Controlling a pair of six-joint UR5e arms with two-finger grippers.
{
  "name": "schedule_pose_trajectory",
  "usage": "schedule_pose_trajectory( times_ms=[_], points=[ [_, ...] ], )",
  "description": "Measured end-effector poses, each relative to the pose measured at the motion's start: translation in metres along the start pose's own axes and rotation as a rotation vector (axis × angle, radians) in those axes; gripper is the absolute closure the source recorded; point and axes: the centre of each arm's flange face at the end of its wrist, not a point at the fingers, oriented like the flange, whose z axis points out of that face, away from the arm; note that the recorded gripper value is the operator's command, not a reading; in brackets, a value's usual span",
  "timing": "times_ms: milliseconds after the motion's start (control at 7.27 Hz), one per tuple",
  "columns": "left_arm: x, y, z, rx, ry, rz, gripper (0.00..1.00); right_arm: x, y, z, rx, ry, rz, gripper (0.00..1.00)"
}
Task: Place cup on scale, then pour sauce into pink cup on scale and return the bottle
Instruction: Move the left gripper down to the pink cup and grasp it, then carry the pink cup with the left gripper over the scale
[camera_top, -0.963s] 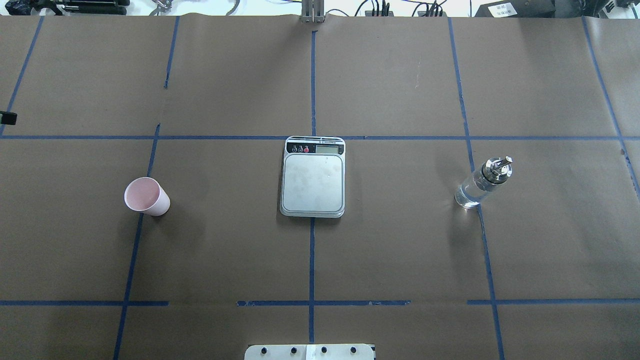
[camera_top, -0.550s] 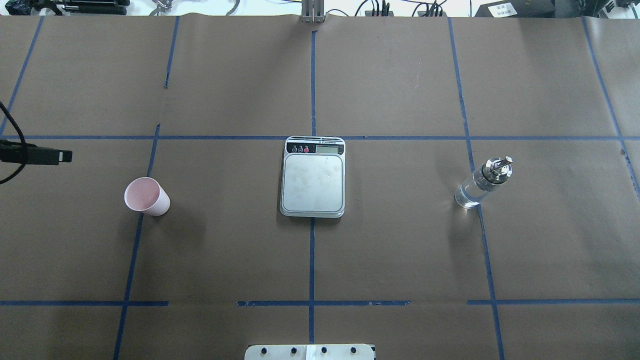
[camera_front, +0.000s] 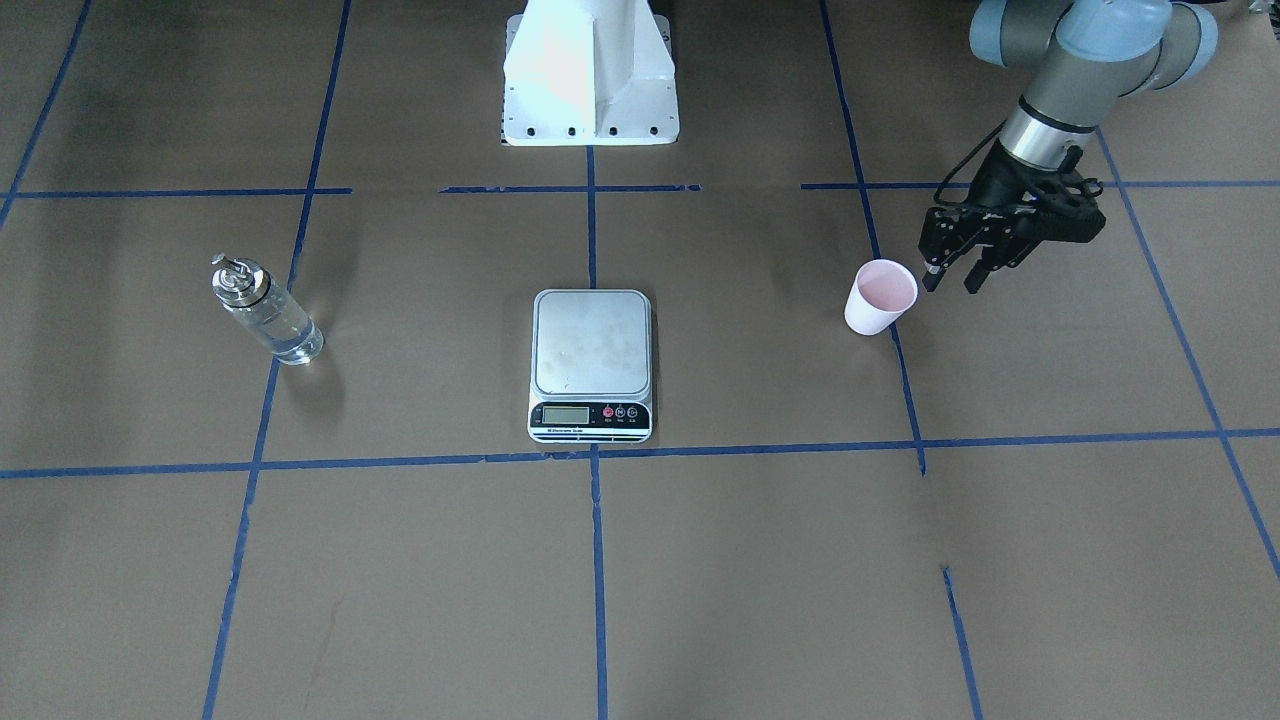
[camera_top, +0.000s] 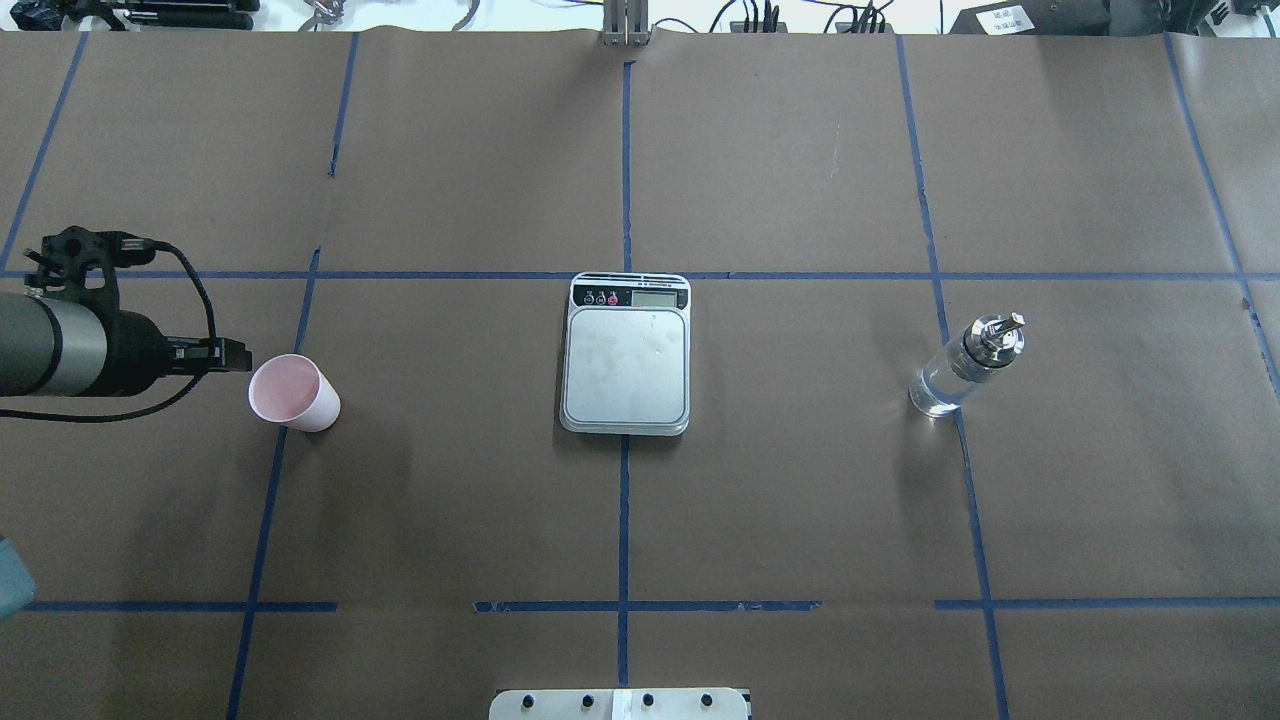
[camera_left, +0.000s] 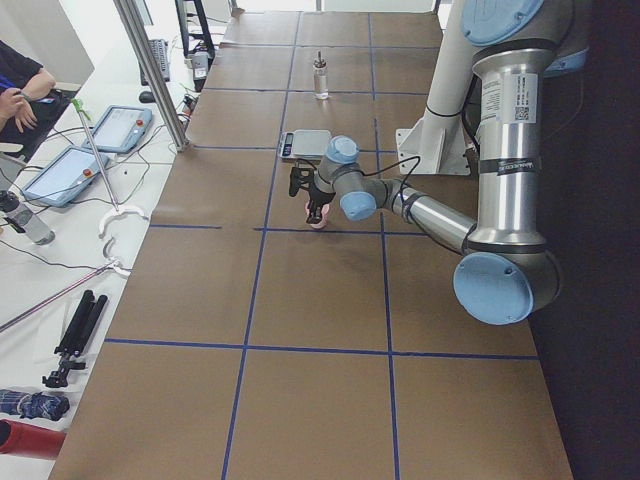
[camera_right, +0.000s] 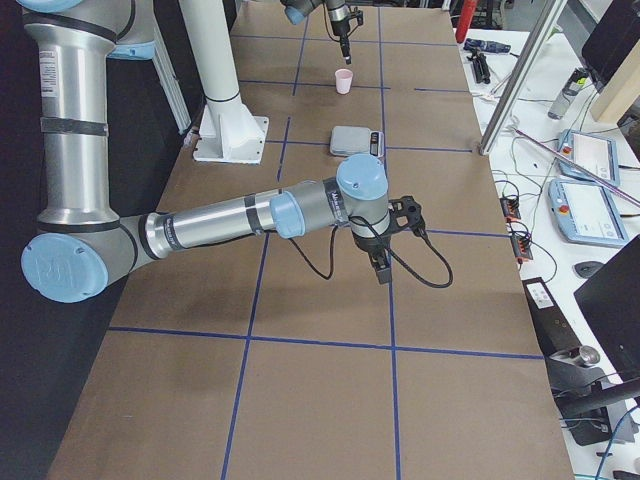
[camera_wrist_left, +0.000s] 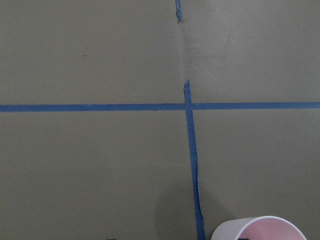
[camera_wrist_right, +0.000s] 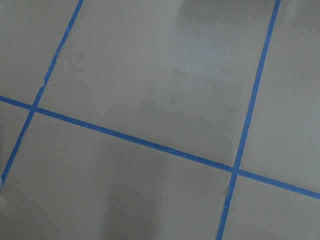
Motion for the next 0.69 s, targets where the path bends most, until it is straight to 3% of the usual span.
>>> schedule_pose_trajectory(
  times_ms=[138,275,413,688],
  points=[
    [0.008,0.005,0.007,-0.007,-0.011,-0.001,0.47,0.000,0.001,0.000,-0.001,0.000,0.001,0.00],
    [0.012,0.009,0.011,-0.014,-0.017,0.002,0.68,0.000,0.001,0.001,-0.001,-0.001,0.001,0.00],
    [0.014,0.014,0.014,-0.022,-0.019,0.007,1.00,0.001,0.001,0.001,-0.002,-0.001,0.001,0.00],
    [0.016,0.018,0.017,-0.029,-0.020,0.013,1.00,0.001,0.001,0.001,-0.002,0.000,0.002,0.00]
  ],
)
